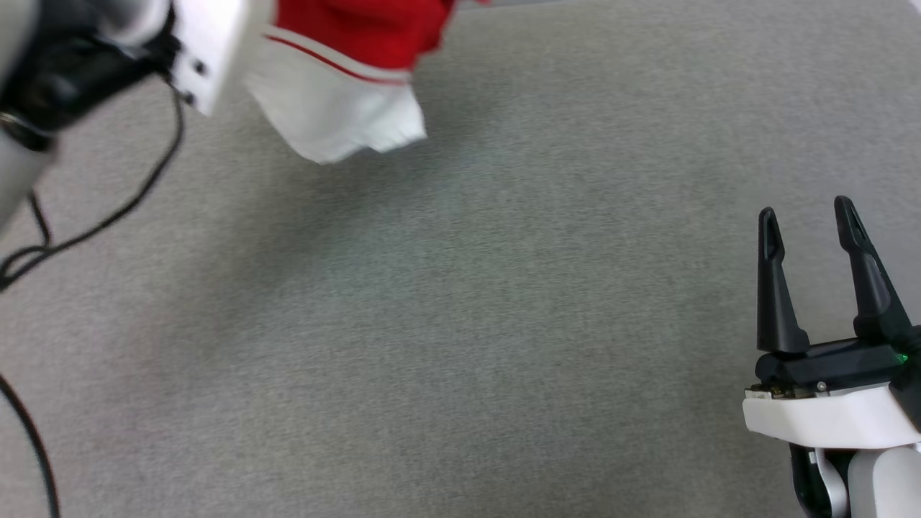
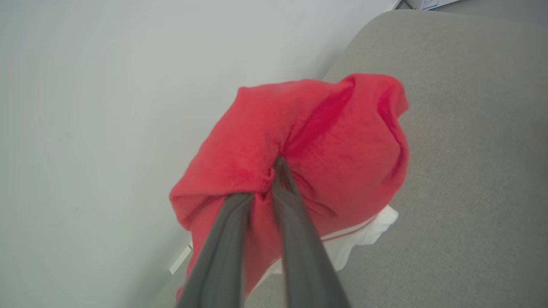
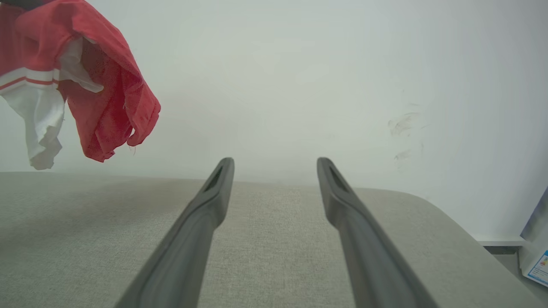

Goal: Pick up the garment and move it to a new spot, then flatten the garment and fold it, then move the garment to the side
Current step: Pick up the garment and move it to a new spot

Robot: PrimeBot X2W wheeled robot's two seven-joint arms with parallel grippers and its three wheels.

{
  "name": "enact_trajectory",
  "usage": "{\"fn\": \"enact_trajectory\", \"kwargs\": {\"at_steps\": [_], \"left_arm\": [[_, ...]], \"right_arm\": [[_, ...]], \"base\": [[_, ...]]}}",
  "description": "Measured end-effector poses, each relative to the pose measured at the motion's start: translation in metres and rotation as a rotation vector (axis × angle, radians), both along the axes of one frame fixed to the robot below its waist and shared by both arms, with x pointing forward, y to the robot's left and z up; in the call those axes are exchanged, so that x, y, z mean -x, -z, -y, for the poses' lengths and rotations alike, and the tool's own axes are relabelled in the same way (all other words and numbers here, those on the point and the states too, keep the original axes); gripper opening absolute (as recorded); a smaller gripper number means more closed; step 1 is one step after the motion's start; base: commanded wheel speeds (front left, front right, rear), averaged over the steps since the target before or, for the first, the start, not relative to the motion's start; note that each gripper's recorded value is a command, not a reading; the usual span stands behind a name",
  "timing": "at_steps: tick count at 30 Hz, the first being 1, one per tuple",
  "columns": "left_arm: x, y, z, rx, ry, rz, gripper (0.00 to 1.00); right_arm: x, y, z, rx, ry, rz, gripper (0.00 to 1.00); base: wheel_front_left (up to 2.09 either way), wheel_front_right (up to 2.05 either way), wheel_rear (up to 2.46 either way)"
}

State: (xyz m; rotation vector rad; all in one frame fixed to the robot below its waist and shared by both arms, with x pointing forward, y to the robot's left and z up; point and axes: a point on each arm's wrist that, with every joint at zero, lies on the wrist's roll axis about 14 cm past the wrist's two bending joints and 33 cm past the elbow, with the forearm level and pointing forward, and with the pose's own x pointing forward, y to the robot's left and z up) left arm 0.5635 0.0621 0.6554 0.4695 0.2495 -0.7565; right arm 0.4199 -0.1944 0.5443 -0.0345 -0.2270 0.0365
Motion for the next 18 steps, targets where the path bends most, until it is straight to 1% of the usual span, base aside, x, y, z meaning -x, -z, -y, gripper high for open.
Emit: {"fn": "enact_trajectory", "kwargs": {"at_steps": [5, 9, 13, 18], "left_arm": [[0.022, 0.023, 0.057, -0.021, 0.174, -0.027, 0.00], [0.044, 0.059, 0.088, -0.048, 0.282, -0.100, 0.00], [0.061, 0.100, 0.099, -0.080, 0.340, -0.186, 0.00], [0.087, 0.162, 0.096, -0.098, 0.360, -0.342, 0.00]], "right_arm": [[0.010, -0.002, 0.017, -0.004, 0.050, -0.003, 1.00], [0.013, -0.001, 0.025, -0.004, 0.075, -0.010, 1.00], [0.012, 0.004, 0.028, -0.002, 0.082, -0.023, 1.00], [0.008, 0.013, 0.026, -0.003, 0.078, -0.045, 1.00]], "base": [[0.00, 0.00, 0.00], [0.00, 0.00, 0.00], [0.00, 0.00, 0.00], [0.00, 0.00, 0.00]]}}
